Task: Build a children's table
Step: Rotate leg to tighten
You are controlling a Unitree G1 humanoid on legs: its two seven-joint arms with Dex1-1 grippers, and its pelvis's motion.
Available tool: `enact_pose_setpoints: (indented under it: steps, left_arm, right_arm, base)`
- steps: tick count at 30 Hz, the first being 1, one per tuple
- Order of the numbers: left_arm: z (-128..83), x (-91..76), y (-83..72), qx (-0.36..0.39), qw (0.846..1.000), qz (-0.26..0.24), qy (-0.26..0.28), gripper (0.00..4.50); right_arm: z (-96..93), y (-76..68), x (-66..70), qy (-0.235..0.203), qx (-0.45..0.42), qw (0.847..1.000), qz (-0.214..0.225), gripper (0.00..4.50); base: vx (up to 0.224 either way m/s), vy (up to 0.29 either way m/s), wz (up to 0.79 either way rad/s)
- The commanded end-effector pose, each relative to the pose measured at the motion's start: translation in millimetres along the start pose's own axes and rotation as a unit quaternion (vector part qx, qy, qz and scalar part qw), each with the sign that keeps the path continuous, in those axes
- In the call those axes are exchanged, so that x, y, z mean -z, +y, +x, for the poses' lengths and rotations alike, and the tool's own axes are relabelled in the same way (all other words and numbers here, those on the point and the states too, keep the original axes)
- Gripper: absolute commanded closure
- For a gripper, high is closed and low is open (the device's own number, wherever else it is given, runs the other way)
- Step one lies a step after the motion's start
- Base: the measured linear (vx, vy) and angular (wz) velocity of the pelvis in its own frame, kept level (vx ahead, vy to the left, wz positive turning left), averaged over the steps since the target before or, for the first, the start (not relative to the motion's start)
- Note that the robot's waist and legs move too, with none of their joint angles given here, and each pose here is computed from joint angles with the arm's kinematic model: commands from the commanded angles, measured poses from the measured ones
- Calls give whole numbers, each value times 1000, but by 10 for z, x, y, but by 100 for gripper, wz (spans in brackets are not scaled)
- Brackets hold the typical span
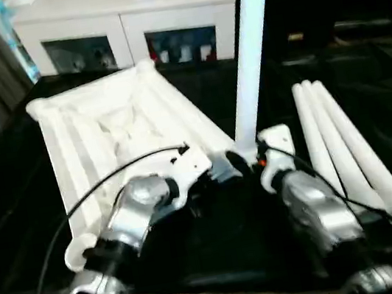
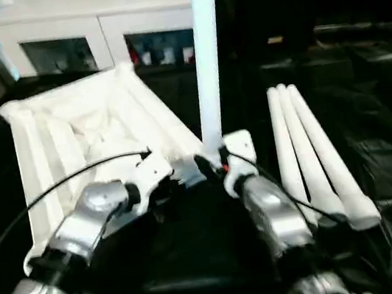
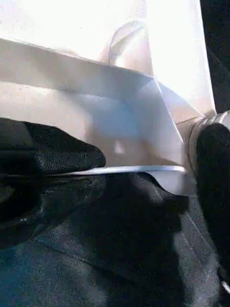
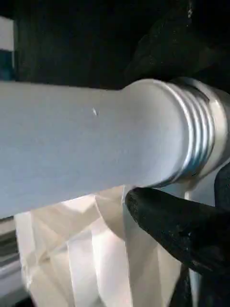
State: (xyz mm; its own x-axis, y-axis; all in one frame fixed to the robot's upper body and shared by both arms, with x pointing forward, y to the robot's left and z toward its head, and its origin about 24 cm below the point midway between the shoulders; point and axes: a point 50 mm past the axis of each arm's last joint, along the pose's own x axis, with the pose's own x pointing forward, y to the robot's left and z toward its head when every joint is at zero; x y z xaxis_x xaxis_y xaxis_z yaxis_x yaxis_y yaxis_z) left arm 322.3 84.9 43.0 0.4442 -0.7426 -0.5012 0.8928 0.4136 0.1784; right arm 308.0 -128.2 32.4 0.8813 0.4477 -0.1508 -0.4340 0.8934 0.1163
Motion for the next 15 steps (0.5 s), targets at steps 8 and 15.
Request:
enact_pose_setpoints:
  steps: [8,15]
  left_arm:
    - [6,-117,40,-23,998,-20,-62,393]
    - [-236,-157,280,-88,992,-44,-81,355]
  right_arm:
    - [-321,38,-295,-37,-78,996,-35,91]
    - [-532,102,-344,-15,-151,987,-43,91]
  base:
    - [0,0,0]
    - [0,0,0]
